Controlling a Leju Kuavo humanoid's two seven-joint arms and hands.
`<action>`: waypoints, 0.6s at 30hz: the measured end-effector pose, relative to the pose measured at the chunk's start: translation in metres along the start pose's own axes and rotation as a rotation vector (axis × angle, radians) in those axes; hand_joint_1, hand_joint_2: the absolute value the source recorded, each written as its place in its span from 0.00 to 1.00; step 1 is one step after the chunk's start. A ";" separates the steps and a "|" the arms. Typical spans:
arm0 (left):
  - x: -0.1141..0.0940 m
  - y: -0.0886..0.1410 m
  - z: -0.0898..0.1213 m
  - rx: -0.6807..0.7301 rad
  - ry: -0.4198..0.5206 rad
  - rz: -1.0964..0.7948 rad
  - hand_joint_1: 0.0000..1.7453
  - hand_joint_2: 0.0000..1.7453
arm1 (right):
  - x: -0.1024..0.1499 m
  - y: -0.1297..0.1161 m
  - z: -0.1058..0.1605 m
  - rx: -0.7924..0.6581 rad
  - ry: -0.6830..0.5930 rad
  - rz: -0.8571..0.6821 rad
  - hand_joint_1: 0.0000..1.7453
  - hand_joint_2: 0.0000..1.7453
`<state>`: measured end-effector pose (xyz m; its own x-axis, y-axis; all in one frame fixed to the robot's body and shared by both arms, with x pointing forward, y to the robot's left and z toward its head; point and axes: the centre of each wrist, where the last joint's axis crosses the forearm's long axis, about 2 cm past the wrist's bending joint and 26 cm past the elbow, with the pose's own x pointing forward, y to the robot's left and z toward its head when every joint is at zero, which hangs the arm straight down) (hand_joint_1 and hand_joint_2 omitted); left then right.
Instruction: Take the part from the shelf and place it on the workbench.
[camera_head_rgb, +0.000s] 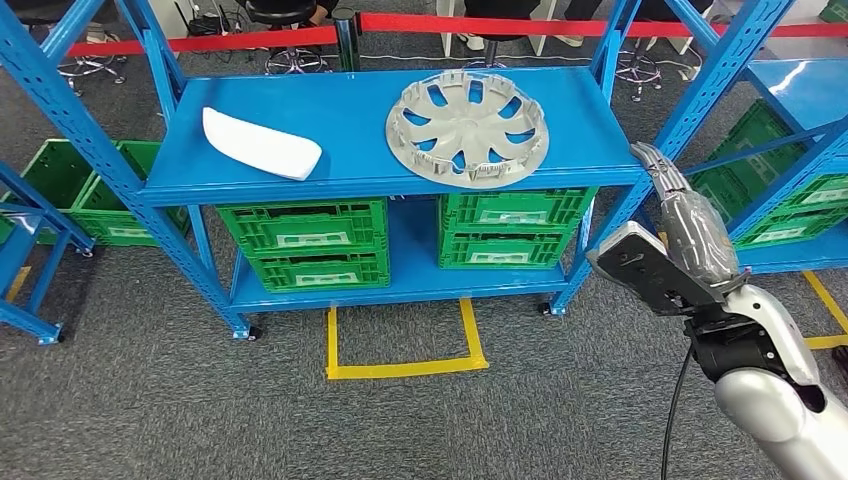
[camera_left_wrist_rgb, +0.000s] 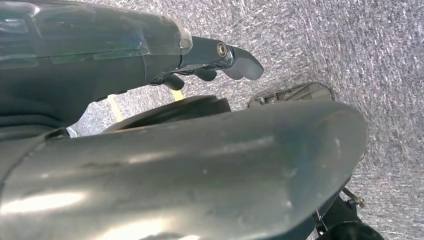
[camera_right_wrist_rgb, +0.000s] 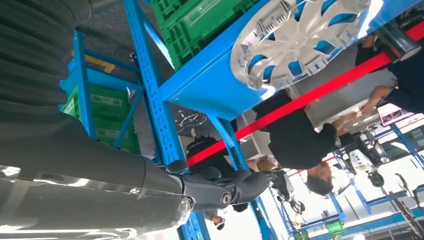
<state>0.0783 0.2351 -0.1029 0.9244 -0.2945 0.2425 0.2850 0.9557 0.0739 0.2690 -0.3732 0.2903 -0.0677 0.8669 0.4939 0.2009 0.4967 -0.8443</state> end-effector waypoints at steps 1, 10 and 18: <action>0.000 0.000 0.000 -0.001 0.001 0.000 0.00 0.00 | 0.001 0.000 0.000 0.000 -0.004 -0.002 0.00 1.00; 0.000 -0.001 0.000 -0.010 0.007 0.002 0.00 0.00 | 0.009 0.007 -0.002 0.005 -0.041 -0.016 0.00 1.00; 0.001 -0.001 0.000 -0.009 0.007 0.006 0.00 0.00 | 0.011 0.012 0.000 0.010 -0.047 -0.031 0.00 1.00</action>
<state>0.0787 0.2345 -0.1028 0.9279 -0.2883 0.2363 0.2814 0.9575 0.0635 0.2707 -0.3577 0.2852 -0.1196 0.8518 0.5100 0.1886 0.5238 -0.8307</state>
